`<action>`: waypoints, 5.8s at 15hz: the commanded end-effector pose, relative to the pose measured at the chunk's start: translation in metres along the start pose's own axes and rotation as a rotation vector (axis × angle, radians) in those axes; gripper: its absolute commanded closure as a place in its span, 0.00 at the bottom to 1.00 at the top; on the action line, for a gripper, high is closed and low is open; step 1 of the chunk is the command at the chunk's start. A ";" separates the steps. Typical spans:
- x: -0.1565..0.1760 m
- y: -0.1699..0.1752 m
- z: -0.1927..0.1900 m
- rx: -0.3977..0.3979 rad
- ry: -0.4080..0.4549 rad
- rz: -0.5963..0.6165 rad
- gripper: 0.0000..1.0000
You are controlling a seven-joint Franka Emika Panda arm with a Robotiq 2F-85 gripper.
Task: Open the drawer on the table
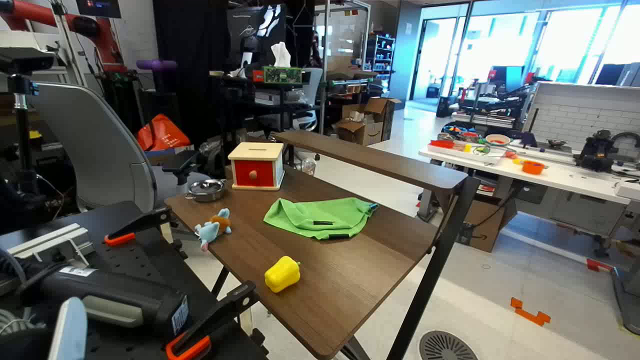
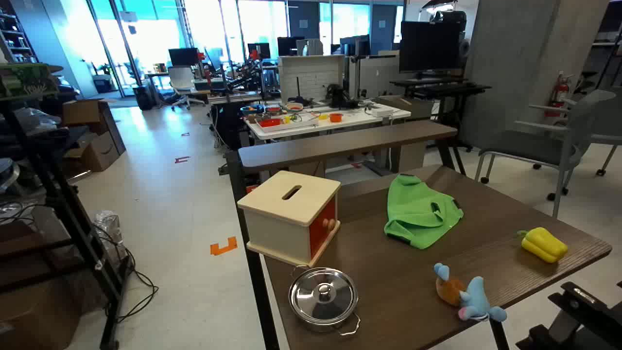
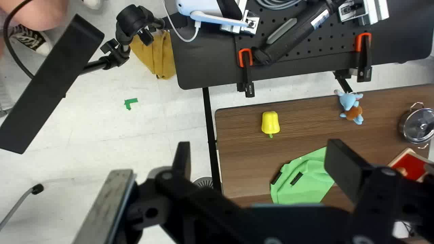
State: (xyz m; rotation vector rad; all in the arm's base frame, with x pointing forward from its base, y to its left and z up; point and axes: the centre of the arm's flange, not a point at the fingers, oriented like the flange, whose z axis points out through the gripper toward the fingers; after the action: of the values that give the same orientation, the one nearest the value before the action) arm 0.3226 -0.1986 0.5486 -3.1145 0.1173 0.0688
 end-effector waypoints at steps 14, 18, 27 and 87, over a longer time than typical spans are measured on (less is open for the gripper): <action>0.000 0.000 0.000 0.000 0.001 0.000 0.00; 0.000 0.000 0.000 0.000 0.001 0.000 0.00; 0.026 -0.020 0.028 0.006 -0.049 -0.056 0.00; 0.213 -0.437 0.451 -0.086 0.328 -0.725 0.00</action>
State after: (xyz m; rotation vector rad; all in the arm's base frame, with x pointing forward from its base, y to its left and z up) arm 0.5299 0.2181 0.1078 -3.0237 -1.0441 -0.3615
